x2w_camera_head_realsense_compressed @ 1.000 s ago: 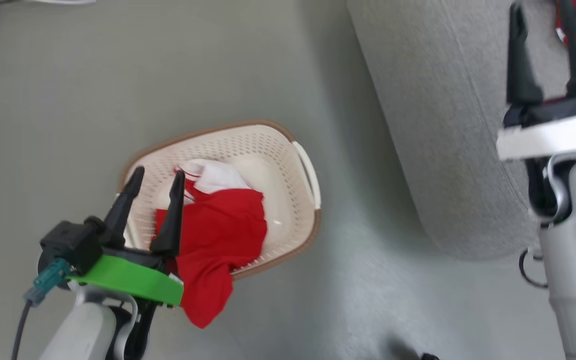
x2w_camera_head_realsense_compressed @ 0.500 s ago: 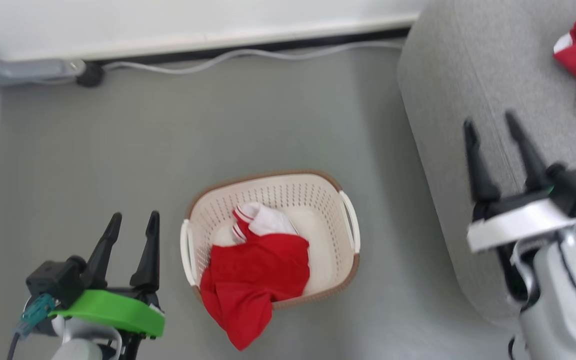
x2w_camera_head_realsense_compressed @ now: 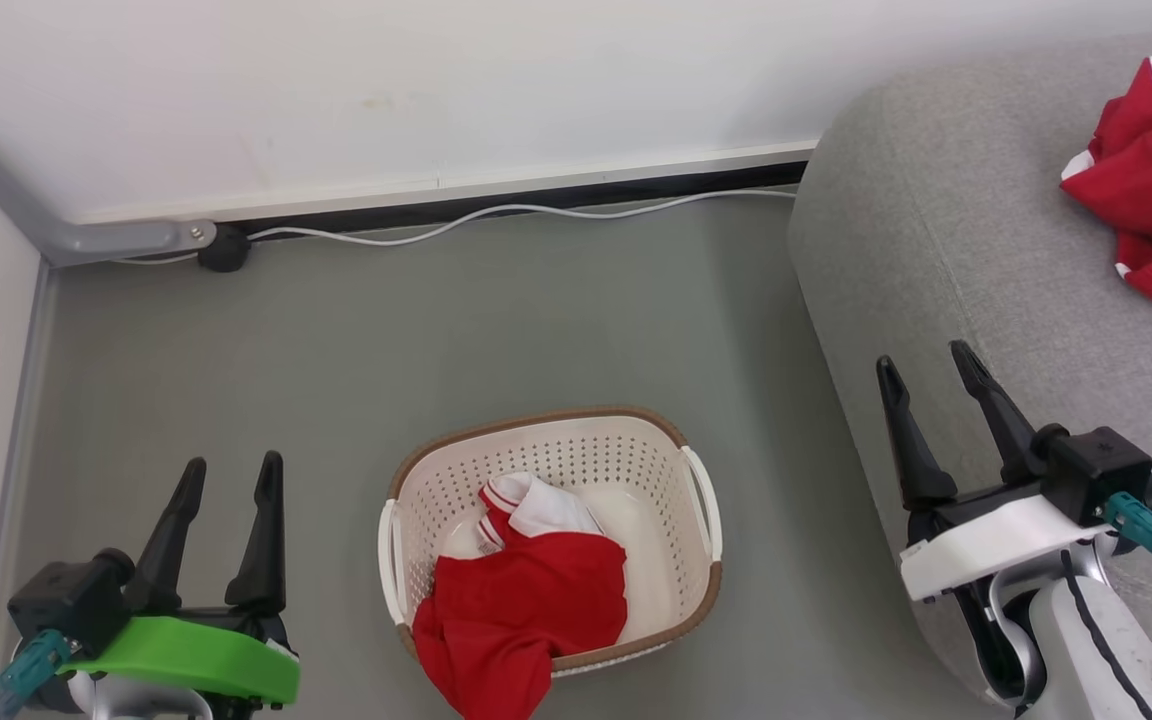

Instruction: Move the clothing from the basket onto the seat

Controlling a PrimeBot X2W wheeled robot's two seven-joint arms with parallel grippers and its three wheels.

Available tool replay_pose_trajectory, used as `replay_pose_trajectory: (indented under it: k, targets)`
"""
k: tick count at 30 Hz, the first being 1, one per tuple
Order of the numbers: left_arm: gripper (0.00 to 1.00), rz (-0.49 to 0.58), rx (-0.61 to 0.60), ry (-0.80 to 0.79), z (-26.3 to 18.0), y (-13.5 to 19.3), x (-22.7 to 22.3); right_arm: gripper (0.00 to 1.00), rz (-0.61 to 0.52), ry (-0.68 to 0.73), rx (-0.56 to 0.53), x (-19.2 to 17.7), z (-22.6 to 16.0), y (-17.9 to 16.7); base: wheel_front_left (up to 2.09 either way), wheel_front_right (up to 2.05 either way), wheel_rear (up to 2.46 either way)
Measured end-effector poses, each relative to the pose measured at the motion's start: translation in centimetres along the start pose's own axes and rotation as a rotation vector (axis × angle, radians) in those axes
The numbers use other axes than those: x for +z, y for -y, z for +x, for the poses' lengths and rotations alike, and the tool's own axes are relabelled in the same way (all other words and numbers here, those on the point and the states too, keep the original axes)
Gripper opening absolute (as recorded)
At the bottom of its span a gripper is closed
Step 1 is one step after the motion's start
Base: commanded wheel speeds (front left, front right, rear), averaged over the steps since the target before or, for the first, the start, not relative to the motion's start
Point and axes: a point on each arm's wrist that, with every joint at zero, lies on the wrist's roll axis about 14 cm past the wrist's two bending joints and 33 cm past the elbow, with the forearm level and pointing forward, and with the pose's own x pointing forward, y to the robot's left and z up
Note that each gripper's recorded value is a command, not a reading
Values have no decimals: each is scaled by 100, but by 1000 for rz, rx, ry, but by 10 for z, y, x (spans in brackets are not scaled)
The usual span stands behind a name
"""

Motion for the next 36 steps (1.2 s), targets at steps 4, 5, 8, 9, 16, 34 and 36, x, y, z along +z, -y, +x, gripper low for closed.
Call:
replay_pose_trajectory:
  k: [4,5,8,9,16,34,36]
  targets:
    - [100,-3,-14,19,4,4,6,100,1,-4,-12,-1,-5,3,0,0,0]
    - [100,-4,-14,20,5,4,6,100,2,-5,-14,-1,-5,3,0,0,0]
    - [100,-6,-18,13,6,4,4,100,5,-4,-19,-2,-5,4,0,0,0]
    - [100,-8,-18,8,6,4,2,100,5,-3,-20,-1,-4,4,0,0,0]
    - [100,-24,-50,-76,7,12,-26,100,-3,7,-60,1,1,17,0,0,0]
    - [100,23,-147,-624,16,13,-172,100,-37,-45,-162,-25,29,57,0,0,0]
    - [100,37,-154,-689,14,9,-189,100,-40,-54,-175,-29,30,62,0,0,0]
